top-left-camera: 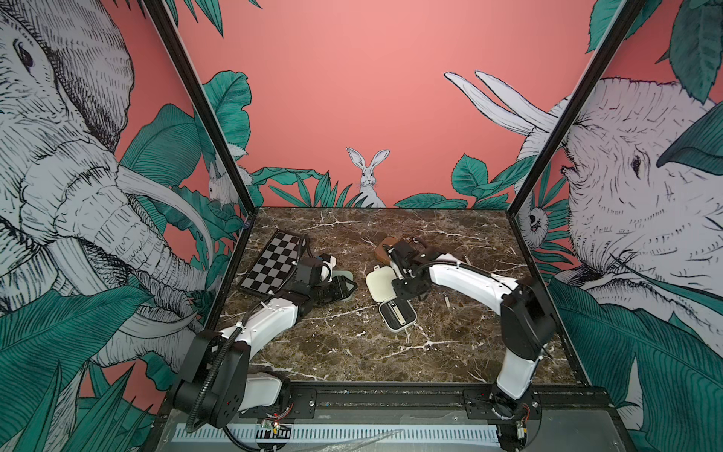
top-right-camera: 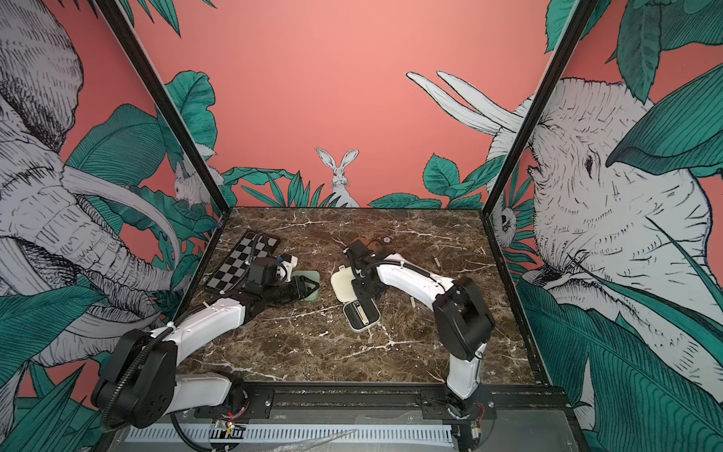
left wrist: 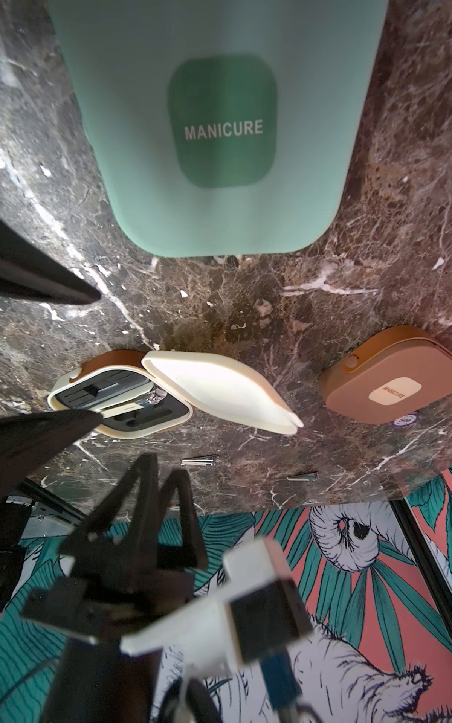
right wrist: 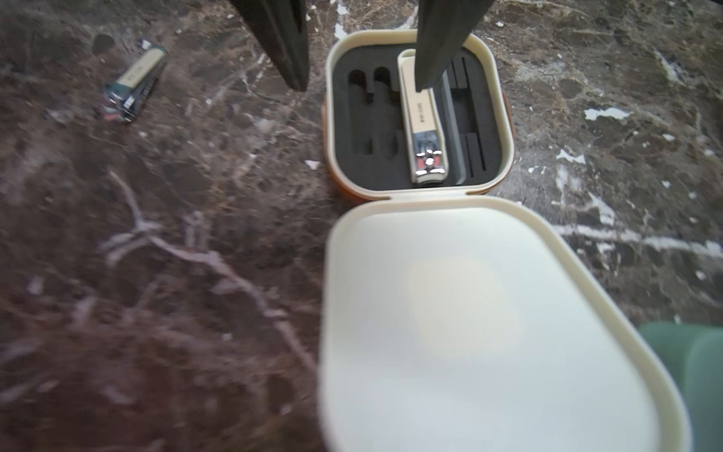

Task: Organize nail clipper sets
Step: Place the nail clipper in the storage box, then pick up the nail clipper from the center of the board.

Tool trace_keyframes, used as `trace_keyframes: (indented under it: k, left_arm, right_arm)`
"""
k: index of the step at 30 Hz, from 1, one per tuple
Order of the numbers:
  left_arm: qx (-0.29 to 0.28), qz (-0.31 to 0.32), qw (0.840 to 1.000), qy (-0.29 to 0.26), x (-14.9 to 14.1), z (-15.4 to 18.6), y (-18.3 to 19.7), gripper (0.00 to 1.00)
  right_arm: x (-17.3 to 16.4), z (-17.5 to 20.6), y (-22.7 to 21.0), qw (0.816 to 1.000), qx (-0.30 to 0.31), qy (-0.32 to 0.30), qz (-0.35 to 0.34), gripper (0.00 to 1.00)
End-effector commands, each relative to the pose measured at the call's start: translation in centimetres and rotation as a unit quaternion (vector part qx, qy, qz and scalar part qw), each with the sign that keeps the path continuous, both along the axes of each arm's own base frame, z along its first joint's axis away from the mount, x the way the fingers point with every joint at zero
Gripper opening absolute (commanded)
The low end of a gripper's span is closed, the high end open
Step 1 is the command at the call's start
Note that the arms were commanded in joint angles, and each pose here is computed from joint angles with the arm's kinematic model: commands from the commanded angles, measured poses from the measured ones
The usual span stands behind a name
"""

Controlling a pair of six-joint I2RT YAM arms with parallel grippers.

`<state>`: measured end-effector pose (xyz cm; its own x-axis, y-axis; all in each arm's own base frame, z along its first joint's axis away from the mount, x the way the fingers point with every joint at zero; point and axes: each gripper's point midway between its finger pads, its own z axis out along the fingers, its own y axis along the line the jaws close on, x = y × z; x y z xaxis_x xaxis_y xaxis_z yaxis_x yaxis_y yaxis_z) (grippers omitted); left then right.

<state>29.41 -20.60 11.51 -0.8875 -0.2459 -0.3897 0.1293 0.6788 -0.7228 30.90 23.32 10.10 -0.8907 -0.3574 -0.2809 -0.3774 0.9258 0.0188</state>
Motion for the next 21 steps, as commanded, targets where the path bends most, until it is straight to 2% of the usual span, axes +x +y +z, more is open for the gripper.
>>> trace_keyframes:
  k: [1,4,6,12,21]
  left_arm:
    - [-0.003,-0.005,1.0,-0.011,-0.1,1.2,-0.2,0.46]
    - [-0.001,-0.007,1.0,-0.013,-0.2,1.3,-0.5,0.47]
    - [-0.002,-0.01,1.0,-0.013,-0.2,1.2,-0.8,0.47]
    - [-0.002,-0.012,1.0,-0.007,-0.1,0.8,-1.1,0.47]
    - [-0.001,-0.012,1.0,-0.004,0.1,0.7,-1.2,0.47]
  right_arm:
    - [2.6,1.1,-6.8,0.995,-0.024,-0.032,-0.089,0.48]
    - [3.4,-0.8,-12.1,0.989,-0.038,-0.011,-0.145,0.48]
    - [3.4,-1.6,-13.1,0.988,-0.034,0.01,-0.151,0.47]
    - [1.6,-4.6,-13.0,0.987,-0.042,0.075,-0.134,0.45]
    - [0.9,-7.3,-13.0,0.984,-0.046,0.102,-0.138,0.38]
